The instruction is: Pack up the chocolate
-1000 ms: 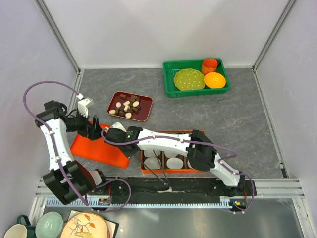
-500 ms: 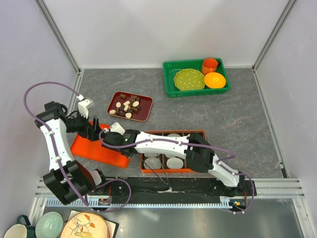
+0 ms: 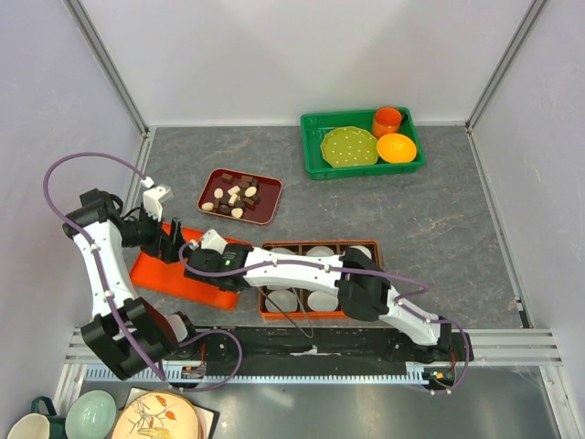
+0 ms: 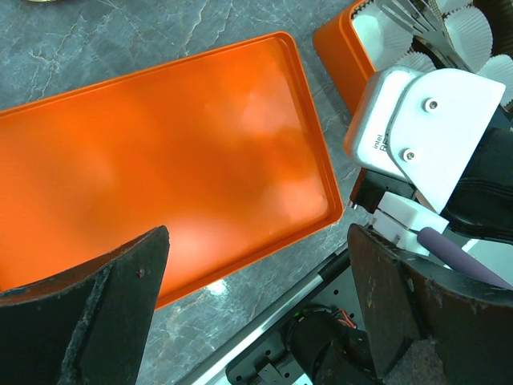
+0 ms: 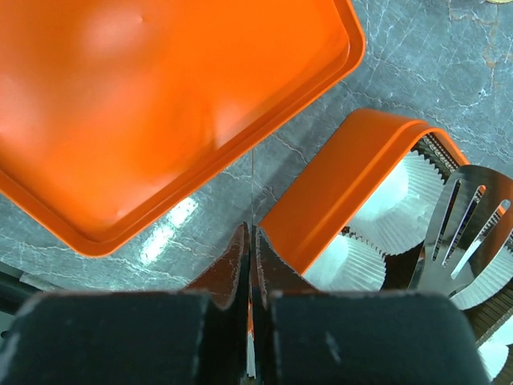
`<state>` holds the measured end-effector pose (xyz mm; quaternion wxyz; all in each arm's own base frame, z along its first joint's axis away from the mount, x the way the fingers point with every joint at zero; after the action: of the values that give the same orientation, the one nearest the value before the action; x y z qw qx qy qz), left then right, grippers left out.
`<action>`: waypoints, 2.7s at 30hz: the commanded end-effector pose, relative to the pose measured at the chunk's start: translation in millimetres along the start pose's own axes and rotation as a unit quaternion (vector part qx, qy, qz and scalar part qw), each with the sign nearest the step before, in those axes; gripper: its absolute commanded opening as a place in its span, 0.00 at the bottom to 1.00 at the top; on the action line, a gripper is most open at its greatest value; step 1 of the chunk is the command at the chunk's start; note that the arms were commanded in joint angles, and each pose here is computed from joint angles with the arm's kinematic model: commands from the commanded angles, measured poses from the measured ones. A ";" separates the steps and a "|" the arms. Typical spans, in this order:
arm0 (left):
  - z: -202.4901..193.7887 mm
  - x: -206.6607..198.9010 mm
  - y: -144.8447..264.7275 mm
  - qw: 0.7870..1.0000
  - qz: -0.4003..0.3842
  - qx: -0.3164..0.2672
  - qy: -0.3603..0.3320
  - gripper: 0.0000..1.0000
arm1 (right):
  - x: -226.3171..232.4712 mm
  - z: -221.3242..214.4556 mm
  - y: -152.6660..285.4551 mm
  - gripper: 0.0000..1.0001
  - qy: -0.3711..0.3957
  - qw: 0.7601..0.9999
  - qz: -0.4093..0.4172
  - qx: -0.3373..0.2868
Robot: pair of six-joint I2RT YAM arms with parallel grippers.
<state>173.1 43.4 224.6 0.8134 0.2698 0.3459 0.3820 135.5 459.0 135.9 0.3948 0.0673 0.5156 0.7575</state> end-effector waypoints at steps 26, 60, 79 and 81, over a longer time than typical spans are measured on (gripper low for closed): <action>81.1 -25.4 54.3 0.986 -0.003 -0.165 -0.037 0.99 | 2.9 17.4 89.3 0.00 -0.016 0.974 0.172 -0.146; 57.4 -3.3 55.2 0.988 0.047 -0.144 -0.023 0.99 | 22.8 5.2 31.4 0.37 0.056 0.964 0.236 -0.107; 29.5 -16.3 38.0 0.991 -0.010 -0.089 -0.102 1.00 | -52.3 20.8 140.1 0.53 -0.031 0.932 0.288 -0.216; 23.9 -30.3 29.1 0.985 -0.021 -0.061 -0.161 1.00 | -81.4 5.9 149.8 0.54 -0.069 0.929 0.281 -0.229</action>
<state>199.0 65.8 282.2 0.8582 0.2250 0.1888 0.4210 105.5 431.4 239.4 0.1753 0.1335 0.3411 0.9138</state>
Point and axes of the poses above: each gripper's point midway between its finger pads, its own y axis back along the fingers, its own x axis along the line the jaws close on, z = x × y, the point moved 7 cm from there along y, back along the fingers, and after that the axes turned 6 degrees about y, right-handed, at the moved point
